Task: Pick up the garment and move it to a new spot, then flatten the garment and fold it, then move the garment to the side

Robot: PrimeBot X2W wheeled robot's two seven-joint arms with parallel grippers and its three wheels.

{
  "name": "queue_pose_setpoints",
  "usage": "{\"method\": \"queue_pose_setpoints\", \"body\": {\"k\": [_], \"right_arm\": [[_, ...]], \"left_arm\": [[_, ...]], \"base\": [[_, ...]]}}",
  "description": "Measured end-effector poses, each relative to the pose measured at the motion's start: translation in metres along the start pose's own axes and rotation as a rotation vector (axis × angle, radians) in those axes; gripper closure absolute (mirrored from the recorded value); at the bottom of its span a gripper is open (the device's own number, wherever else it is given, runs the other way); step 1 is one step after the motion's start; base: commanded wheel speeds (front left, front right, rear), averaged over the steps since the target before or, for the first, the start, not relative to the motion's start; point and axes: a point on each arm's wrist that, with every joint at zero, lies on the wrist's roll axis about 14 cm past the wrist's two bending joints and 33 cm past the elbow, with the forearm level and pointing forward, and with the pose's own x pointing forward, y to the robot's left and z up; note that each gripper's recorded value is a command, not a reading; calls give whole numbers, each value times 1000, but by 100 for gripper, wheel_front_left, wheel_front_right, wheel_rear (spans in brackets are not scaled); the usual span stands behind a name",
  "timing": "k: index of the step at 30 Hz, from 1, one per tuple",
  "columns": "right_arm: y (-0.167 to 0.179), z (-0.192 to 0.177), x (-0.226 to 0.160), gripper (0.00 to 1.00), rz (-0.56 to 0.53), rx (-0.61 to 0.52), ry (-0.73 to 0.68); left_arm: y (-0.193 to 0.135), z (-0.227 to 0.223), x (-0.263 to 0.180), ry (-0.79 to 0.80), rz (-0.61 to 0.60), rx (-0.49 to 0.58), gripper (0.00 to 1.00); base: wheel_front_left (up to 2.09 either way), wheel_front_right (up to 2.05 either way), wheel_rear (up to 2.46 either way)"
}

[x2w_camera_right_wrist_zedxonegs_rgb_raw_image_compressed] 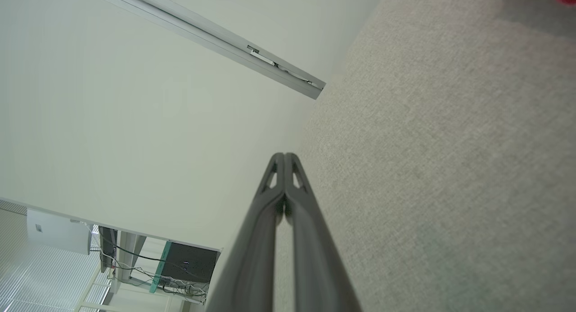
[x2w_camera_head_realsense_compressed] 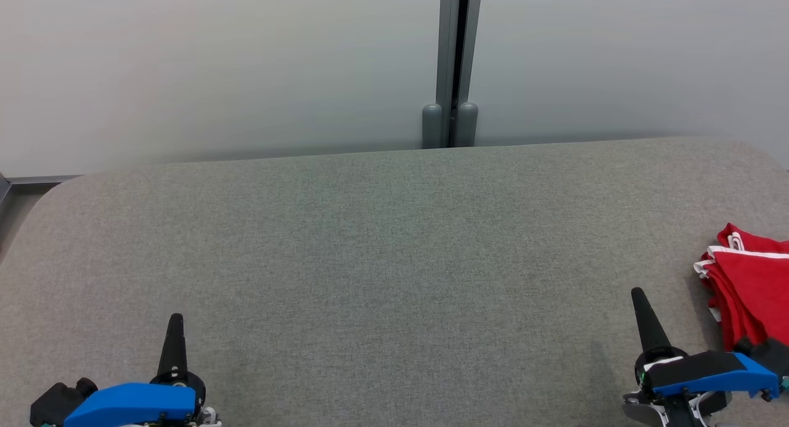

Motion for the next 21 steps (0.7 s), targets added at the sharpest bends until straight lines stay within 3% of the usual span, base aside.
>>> {"method": "queue_pose_setpoints", "body": {"k": [21], "right_arm": [[12,8,2,100,40,195,-5]], "left_arm": [[-17,9,8,-6,-50,-179,100]], "base": [[0,0,0]]}}
